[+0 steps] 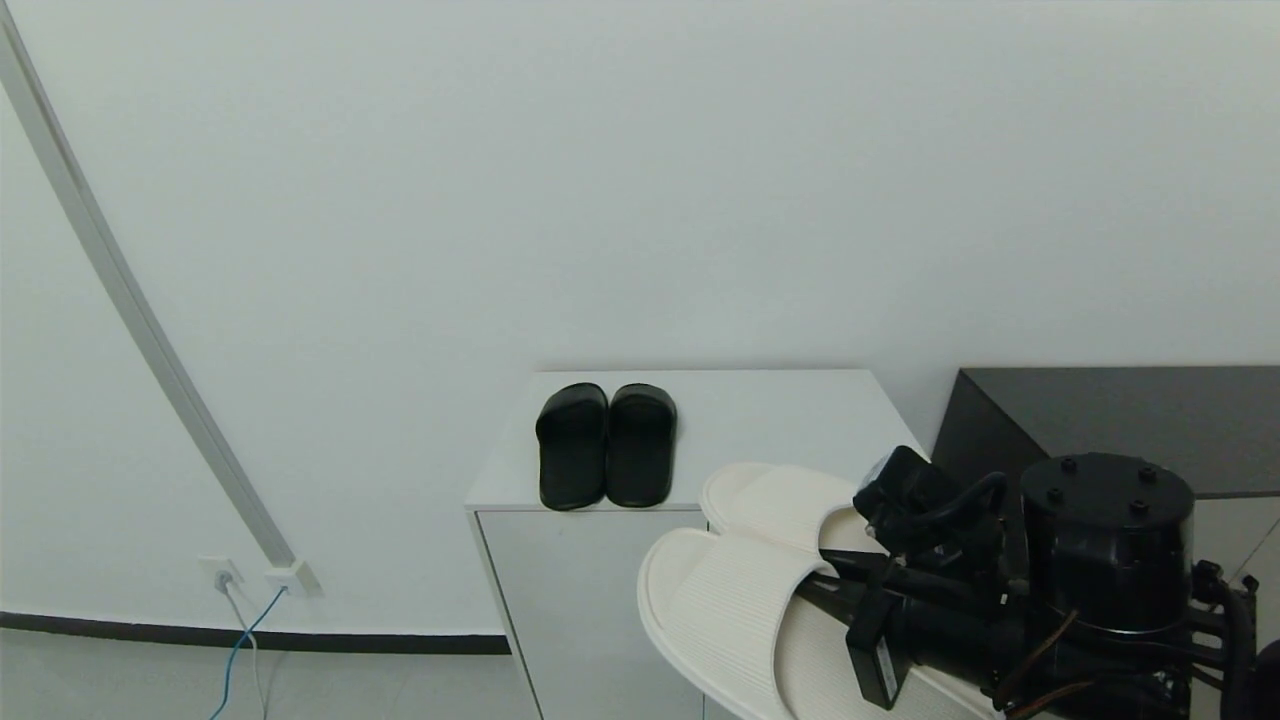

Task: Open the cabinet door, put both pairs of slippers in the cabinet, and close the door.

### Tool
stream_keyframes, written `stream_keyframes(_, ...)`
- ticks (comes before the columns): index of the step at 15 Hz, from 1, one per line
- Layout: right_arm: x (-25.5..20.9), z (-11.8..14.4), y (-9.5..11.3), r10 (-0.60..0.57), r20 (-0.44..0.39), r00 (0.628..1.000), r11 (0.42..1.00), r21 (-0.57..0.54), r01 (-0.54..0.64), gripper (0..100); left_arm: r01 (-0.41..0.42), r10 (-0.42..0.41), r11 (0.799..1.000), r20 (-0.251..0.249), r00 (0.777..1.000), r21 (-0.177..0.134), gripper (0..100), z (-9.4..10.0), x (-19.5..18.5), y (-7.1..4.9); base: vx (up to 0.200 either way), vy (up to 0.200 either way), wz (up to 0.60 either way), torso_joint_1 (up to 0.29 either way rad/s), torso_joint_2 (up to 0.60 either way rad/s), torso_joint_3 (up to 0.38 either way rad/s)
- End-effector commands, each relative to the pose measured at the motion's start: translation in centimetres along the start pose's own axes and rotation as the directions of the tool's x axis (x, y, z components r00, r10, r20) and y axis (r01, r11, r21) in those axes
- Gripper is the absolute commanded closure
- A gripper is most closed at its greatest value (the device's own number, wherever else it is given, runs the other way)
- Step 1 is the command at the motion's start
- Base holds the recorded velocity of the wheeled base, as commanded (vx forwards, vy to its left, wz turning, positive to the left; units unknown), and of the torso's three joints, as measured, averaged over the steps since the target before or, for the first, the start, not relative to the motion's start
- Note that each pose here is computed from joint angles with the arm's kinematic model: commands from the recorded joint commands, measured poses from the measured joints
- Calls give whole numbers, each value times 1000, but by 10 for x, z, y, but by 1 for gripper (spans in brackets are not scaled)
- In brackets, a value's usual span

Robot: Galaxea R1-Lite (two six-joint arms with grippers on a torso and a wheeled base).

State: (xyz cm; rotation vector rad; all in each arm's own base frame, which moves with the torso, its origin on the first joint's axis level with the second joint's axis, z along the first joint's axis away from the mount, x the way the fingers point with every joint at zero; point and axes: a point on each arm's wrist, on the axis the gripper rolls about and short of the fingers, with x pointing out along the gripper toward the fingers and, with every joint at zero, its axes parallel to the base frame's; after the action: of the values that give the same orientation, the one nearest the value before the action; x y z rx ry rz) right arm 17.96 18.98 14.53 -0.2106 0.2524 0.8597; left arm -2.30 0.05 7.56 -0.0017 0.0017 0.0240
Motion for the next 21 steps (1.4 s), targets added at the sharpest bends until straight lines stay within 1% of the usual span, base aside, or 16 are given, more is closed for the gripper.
stream_keyframes(1,0,-1,1,3,-4,1000,1000,-2,-3,100,-1,1,1000,0,1000,0,0,0,0,0,0,0,0,-149,334,173)
stream_keyframes(12,0,-3,2,7,-14,1000,1000,-7,-7,100,-1,1,1000,0,1000,0,0,0,0,0,0,0,0,-158,362,203)
stream_keyframes(21,0,-7,2,10,-29,1000,1000,-6,-10,100,-1,1,1000,0,1000,0,0,0,0,0,0,0,0,-218,523,306)
